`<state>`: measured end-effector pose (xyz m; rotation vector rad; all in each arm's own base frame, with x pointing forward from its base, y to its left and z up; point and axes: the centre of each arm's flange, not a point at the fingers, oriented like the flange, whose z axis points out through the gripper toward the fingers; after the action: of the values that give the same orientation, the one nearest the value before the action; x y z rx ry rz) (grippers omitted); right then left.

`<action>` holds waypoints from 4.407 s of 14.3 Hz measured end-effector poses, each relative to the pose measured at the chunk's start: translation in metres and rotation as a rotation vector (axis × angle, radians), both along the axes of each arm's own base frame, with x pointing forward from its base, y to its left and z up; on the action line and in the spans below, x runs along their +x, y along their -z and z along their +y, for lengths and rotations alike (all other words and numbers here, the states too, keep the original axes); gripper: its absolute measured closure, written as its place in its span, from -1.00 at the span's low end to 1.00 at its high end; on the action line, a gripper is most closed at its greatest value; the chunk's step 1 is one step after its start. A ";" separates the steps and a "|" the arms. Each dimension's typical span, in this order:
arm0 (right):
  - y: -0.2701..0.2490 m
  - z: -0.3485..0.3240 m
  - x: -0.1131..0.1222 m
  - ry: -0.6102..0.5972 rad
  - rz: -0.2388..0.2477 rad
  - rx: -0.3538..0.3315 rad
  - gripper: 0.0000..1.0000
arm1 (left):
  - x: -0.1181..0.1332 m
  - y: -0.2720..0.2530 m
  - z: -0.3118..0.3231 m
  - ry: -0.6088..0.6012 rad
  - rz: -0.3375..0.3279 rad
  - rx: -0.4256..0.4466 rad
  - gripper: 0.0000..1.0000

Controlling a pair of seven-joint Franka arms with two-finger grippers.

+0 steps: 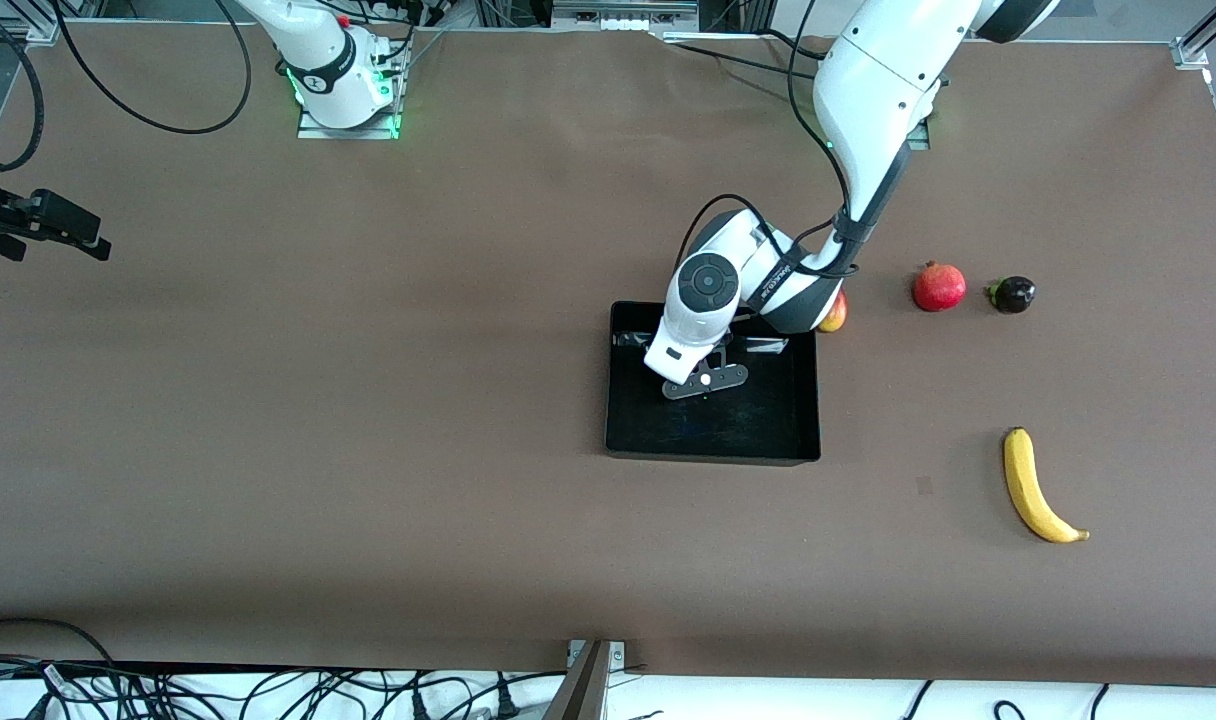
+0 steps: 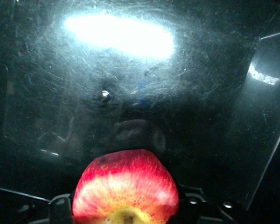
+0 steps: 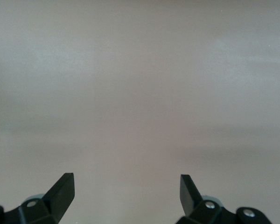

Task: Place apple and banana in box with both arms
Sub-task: 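Carry the apple with the left gripper over the black box, then release the apple into the box and lift the left gripper, then move the left gripper over the yellow banana and grasp it, then lift the banana with the left gripper and carry it over the box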

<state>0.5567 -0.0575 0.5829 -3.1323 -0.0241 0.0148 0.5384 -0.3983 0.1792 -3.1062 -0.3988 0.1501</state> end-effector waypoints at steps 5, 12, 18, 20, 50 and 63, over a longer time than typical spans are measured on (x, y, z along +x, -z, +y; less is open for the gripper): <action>0.001 0.000 0.001 -0.001 -0.001 0.000 -1.00 | -0.007 0.010 -0.001 0.012 0.018 0.012 -0.80; 0.002 0.001 0.002 -0.001 0.000 0.000 -1.00 | 0.043 -0.063 0.034 -0.120 0.050 0.079 -1.00; 0.002 0.001 0.004 -0.002 -0.012 -0.001 -1.00 | 0.128 -0.187 0.207 -0.142 0.013 0.058 -1.00; 0.004 0.002 0.006 -0.003 -0.013 -0.001 -1.00 | 0.142 -0.191 0.266 -0.093 0.014 0.047 -1.00; 0.006 0.002 0.008 -0.005 -0.014 0.000 -1.00 | 0.167 0.010 0.534 0.168 -0.135 0.089 -0.43; 0.003 0.001 0.008 -0.002 -0.020 -0.001 -1.00 | 0.146 -0.187 0.324 0.029 0.054 0.001 0.31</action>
<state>0.5643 -0.0568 0.5794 -3.1335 -0.0274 -0.0172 0.6846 -0.0739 0.3662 -3.0976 -0.3517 0.2322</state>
